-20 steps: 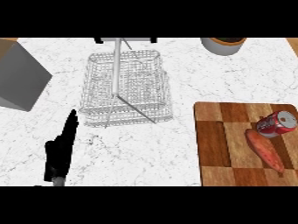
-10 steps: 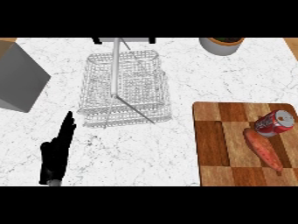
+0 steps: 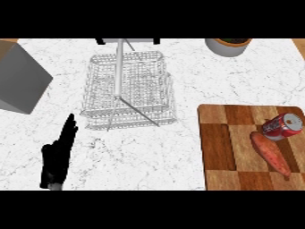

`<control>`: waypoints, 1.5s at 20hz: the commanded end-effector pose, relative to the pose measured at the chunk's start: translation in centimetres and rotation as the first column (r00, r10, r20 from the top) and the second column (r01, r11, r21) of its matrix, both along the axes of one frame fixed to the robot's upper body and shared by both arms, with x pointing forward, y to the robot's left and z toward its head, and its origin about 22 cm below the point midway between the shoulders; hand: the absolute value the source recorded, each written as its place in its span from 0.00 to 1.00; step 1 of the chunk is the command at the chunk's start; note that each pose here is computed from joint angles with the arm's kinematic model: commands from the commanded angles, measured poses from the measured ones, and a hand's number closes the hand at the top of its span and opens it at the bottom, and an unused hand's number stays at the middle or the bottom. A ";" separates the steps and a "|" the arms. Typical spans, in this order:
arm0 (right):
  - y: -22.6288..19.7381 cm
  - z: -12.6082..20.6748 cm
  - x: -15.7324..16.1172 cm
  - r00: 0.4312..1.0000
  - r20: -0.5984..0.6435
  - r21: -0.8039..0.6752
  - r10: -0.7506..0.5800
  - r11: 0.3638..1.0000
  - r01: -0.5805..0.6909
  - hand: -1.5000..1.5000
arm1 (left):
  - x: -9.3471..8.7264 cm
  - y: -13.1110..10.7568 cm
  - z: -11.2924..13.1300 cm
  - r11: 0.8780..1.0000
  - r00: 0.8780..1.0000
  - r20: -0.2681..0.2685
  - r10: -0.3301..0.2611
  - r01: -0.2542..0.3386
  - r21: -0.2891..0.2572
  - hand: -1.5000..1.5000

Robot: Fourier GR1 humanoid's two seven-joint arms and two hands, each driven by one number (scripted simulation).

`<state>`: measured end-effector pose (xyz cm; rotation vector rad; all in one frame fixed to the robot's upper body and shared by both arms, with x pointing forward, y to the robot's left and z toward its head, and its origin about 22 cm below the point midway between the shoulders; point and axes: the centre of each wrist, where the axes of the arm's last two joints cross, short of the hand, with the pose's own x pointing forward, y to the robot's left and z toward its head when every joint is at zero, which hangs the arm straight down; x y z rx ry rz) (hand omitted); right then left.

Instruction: Pick the sweet potato from the cutting board and place it in the tiered basket

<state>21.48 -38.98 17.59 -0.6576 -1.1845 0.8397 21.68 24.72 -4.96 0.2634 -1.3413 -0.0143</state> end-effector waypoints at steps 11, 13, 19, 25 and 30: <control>4.5 -4.0 0.4 0.988 -0.144 -0.302 -0.055 0.953 0.009 0.00 | -1.9 -1.9 0.0 1.000 0.999 -0.035 -0.012 0.012 -0.009 0.50; 6.4 -5.6 -0.6 0.987 -0.151 -0.295 -0.051 0.956 0.004 0.00 | 0.0 0.5 1.5 1.000 0.998 -0.057 0.008 -0.008 0.004 0.50; 6.5 -6.9 0.2 0.980 -0.198 -0.255 -0.022 0.966 -0.030 0.00 | -2.3 -0.3 -2.2 1.000 0.998 -0.060 0.006 -0.007 -0.007 0.50; 8.6 -6.3 3.0 0.963 -0.265 -0.338 -0.042 0.940 -0.053 0.00 | 0.4 0.1 -0.4 1.000 0.999 -0.049 -0.006 0.005 -0.012 0.50; 8.3 -6.9 2.4 0.934 -0.345 -0.372 -0.088 0.927 -0.050 0.00 | -0.4 0.9 -1.4 1.000 0.999 -0.049 -0.002 0.002 -0.015 0.50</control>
